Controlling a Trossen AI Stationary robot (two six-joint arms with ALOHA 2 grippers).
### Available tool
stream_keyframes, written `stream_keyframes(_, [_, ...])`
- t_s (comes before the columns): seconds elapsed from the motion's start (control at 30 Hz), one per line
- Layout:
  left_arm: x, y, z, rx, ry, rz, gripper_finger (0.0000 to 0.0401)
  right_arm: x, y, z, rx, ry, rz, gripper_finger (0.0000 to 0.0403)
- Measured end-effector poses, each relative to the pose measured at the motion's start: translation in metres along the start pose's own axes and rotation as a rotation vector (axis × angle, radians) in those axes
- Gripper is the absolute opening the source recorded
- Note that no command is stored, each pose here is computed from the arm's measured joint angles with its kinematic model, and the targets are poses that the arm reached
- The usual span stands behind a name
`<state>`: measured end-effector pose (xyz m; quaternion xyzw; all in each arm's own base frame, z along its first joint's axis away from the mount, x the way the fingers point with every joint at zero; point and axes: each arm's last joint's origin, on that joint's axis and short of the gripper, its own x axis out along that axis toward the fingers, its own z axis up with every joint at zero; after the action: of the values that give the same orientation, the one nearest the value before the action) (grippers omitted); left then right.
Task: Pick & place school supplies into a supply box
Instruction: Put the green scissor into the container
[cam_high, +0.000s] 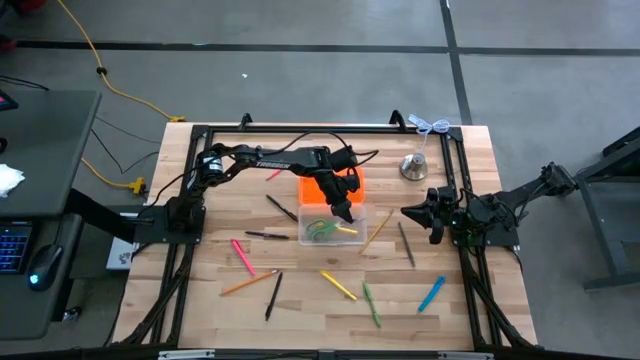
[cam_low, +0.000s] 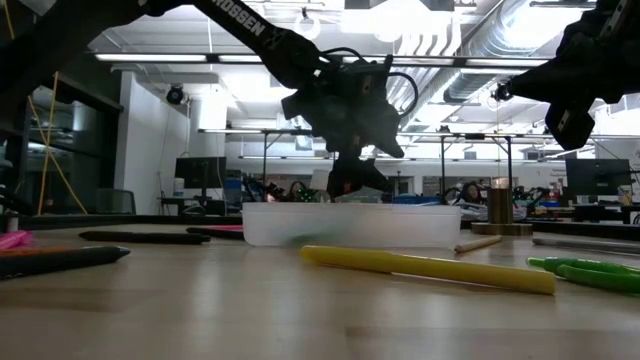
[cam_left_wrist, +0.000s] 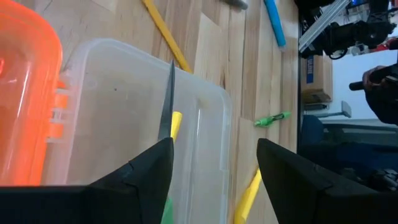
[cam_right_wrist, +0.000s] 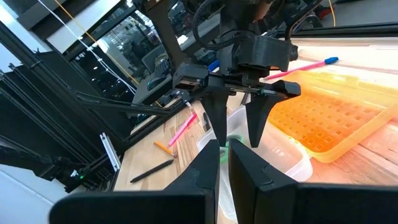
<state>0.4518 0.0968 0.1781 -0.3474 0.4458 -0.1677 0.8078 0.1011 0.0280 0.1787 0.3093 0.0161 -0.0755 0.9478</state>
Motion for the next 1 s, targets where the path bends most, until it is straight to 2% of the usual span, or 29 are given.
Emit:
stream_keyframes(0.33, [-0.015, -0.007, 0.003, 0.005, -0.030, 0.021, 0.0262, 0.000, 0.000, 0.000, 0.004, 0.005, 0.006, 0.0012])
stream_keyframes(0.5, [-0.008, -0.019, 0.000, 0.039, -0.016, 0.044, 0.0262, 0.000, 0.000, 0.000, 0.003, 0.005, 0.006, 0.0012])
stream_keyframes(0.7, [0.010, -0.035, -0.006, 0.171, -0.022, 0.212, 0.0262, 0.000, 0.000, 0.000, 0.001, 0.004, 0.006, 0.0012])
stream_keyframes(1.0, [0.018, -0.039, -0.008, 0.237, -0.057, 0.454, 0.0262, 0.000, 0.000, 0.000, 0.000, 0.004, 0.006, 0.0012])
